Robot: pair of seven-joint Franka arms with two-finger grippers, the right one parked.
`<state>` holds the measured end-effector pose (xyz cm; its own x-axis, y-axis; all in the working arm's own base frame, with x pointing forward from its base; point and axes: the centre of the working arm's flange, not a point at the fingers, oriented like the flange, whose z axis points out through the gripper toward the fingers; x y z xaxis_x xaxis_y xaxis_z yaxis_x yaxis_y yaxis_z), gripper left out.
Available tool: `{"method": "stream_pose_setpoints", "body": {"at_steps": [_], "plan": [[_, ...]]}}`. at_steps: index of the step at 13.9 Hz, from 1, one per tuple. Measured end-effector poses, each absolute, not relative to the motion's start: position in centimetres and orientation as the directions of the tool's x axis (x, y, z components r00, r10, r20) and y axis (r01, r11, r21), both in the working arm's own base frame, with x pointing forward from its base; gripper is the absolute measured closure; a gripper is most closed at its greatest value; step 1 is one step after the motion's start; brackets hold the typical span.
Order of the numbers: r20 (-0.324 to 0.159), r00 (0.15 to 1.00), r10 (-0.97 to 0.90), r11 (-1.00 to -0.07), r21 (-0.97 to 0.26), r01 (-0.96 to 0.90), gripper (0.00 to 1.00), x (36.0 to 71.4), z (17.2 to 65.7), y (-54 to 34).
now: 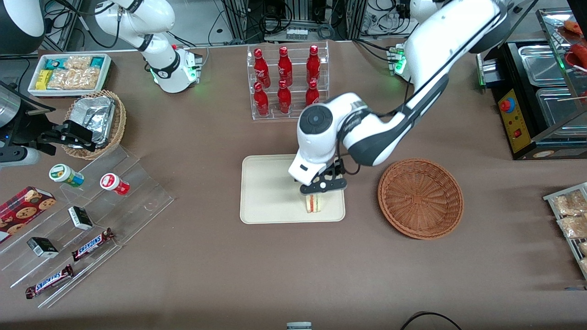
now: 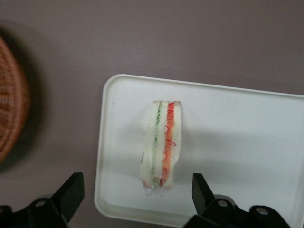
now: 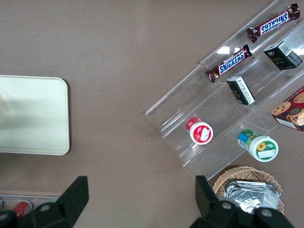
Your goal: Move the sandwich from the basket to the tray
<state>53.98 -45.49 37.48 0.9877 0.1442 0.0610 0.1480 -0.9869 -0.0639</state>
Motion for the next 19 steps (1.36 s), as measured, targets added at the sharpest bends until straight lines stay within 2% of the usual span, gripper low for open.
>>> {"method": "stream_pose_setpoints", "body": {"at_steps": [3, 6, 12, 16, 19], "plan": [[0.095, 0.983, 0.158, -0.985, -0.051, 0.163, 0.00, 53.4, 41.6, -45.3], [0.101, 0.984, 0.147, -0.985, -0.073, 0.155, 0.00, 53.2, 43.6, -44.8], [0.036, 0.998, 0.044, -0.992, -0.115, 0.048, 0.00, 53.6, 50.9, -41.0], [-0.058, 0.998, -0.013, -0.996, -0.091, -0.019, 0.00, 57.0, 53.8, -34.1], [-0.094, 0.994, -0.061, -0.997, -0.048, -0.065, 0.00, 59.4, 55.2, -28.4]]}}
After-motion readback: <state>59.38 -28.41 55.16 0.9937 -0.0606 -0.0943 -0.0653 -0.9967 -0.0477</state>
